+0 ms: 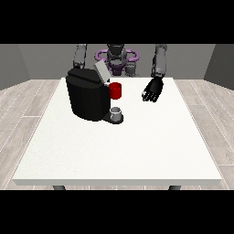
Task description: Insert the coffee pod into the coffee machine and close the lid
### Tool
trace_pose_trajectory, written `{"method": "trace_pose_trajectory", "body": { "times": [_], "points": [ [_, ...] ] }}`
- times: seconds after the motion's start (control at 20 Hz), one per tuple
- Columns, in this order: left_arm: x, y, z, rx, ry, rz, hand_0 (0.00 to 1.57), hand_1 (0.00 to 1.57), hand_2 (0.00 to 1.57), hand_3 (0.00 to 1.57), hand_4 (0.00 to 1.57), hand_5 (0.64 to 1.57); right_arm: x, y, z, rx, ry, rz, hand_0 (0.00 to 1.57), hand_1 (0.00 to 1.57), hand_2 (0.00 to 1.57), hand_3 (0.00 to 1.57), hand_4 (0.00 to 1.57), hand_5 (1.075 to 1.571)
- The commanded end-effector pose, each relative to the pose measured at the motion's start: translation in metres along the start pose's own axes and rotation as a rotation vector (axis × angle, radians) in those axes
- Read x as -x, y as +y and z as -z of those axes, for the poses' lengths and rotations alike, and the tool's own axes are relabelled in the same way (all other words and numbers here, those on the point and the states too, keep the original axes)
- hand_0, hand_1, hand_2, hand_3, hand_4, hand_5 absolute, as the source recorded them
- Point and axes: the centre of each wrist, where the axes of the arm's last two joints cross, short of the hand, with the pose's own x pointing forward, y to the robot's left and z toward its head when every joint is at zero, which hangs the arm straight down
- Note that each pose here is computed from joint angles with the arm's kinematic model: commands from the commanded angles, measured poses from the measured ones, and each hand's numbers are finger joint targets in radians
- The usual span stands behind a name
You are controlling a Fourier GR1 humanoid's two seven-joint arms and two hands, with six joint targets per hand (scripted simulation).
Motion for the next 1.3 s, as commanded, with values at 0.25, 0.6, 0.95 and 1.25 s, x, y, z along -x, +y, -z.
{"method": "trace_pose_trajectory", "body": {
  "times": [0.25, 0.6, 0.95, 1.25],
  "points": [
    [-0.035, 0.038, 0.019, 0.035, -0.123, -0.128, 1.42, 1.42, 1.41, 1.33, 0.52, 1.571, 0.024, -0.006, 0.004, 0.06, 0.089, -0.035, 0.0, 0.0, 0.0, 0.0, 0.0, 1.571],
    [-0.057, 0.052, 0.025, 0.117, -0.158, -0.136, 1.42, 1.42, 1.4, 1.33, 0.53, 1.571, 0.042, -0.013, -0.011, 0.019, 0.125, -0.052, 0.0, 0.0, 0.0, 0.0, 0.0, 1.571],
    [-0.075, 0.123, 0.034, 0.036, -0.144, -0.132, 1.4, 1.4, 1.4, 1.34, 0.6, 1.571, 0.014, 0.005, 0.002, -0.015, 0.038, -0.02, 0.0, 0.0, 0.0, 0.0, 0.0, 1.571],
    [-0.092, 0.168, 0.033, 0.01, -0.188, -0.202, 0.96, 0.96, 1.16, 1.36, 0.52, 1.571, -0.007, -0.003, 0.017, 0.005, -0.008, 0.001, 0.0, 0.0, 0.0, 0.0, 0.0, 1.571]
  ]
}}
